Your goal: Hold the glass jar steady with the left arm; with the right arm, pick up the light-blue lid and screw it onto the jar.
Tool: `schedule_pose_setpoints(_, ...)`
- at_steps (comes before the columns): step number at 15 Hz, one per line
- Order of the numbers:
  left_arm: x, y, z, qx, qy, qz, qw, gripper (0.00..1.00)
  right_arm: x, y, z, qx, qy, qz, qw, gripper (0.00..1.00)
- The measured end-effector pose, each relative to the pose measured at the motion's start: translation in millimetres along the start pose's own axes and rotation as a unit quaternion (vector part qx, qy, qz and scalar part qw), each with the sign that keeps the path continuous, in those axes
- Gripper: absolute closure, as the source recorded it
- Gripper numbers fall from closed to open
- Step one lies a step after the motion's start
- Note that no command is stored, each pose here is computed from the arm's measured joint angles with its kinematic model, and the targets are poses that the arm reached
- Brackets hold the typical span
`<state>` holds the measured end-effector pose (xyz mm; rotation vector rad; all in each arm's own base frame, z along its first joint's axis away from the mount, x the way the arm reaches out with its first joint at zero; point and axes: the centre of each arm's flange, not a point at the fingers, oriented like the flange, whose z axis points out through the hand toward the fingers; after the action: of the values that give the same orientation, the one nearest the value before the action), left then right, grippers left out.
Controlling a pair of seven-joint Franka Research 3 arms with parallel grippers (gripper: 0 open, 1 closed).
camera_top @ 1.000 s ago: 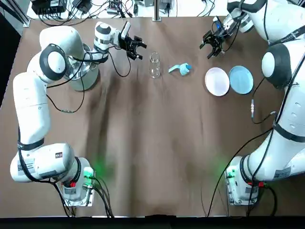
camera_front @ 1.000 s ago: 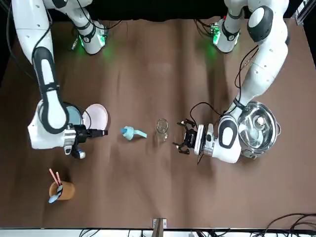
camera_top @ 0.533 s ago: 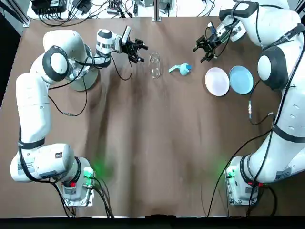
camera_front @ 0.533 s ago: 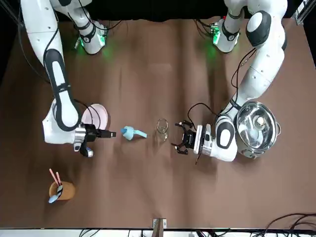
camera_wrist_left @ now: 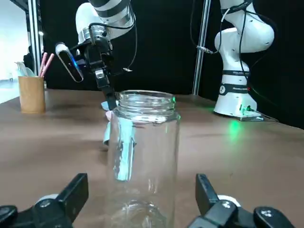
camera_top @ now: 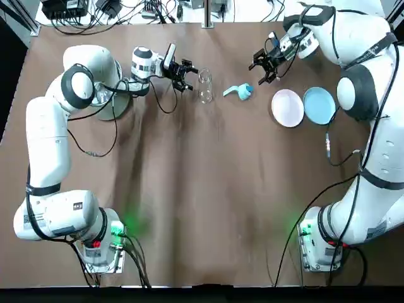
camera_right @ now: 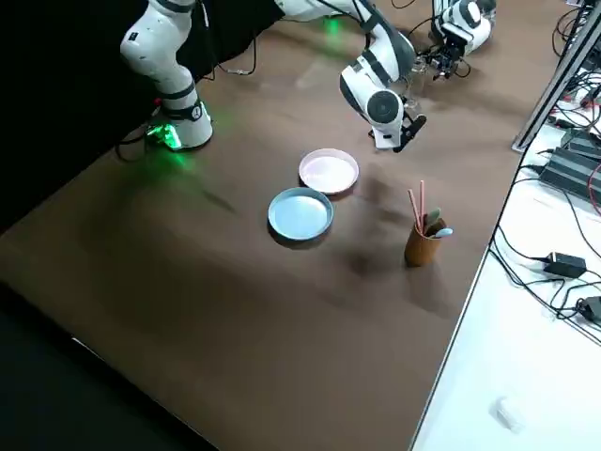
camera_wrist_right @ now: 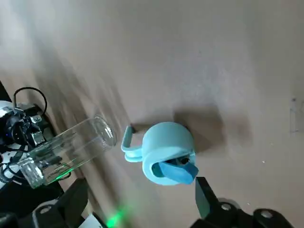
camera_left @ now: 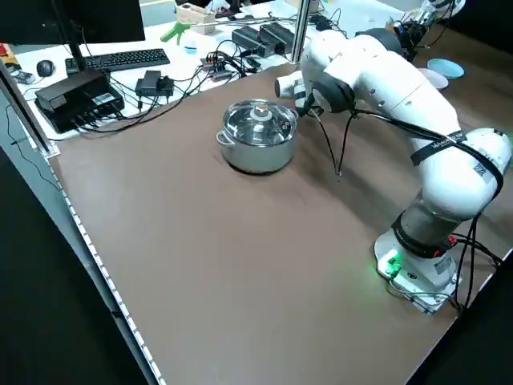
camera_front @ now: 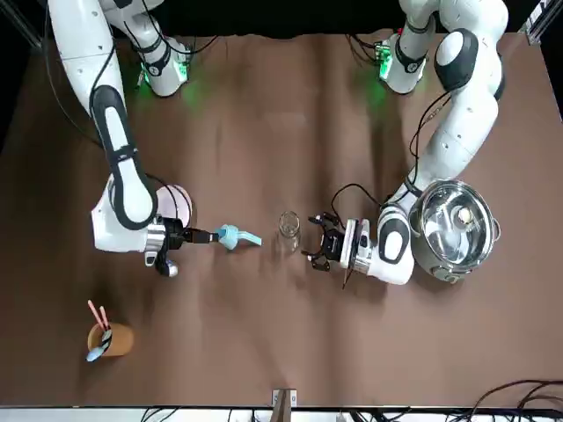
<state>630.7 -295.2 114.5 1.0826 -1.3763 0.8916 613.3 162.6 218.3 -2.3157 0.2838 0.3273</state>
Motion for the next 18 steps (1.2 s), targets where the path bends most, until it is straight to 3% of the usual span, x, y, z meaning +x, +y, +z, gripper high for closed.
schedule_pose_setpoints(5,-14,7,20,-0.013,0.005,0.022,1.0,0.0,1,17,24,-0.011,-0.015,0.011,1.0,0.0)
schedule_pose_setpoints(11,-20,10,32,-0.02,0.007,0.05,0.999,0.01,1,18,43,-0.022,-0.008,0.009,1.0,0.0)
schedule_pose_setpoints(18,-29,8,51,0.005,-0.009,0.057,0.998,0.01,0,16,61,-0.031,-0.006,0.005,0.999,0.01)
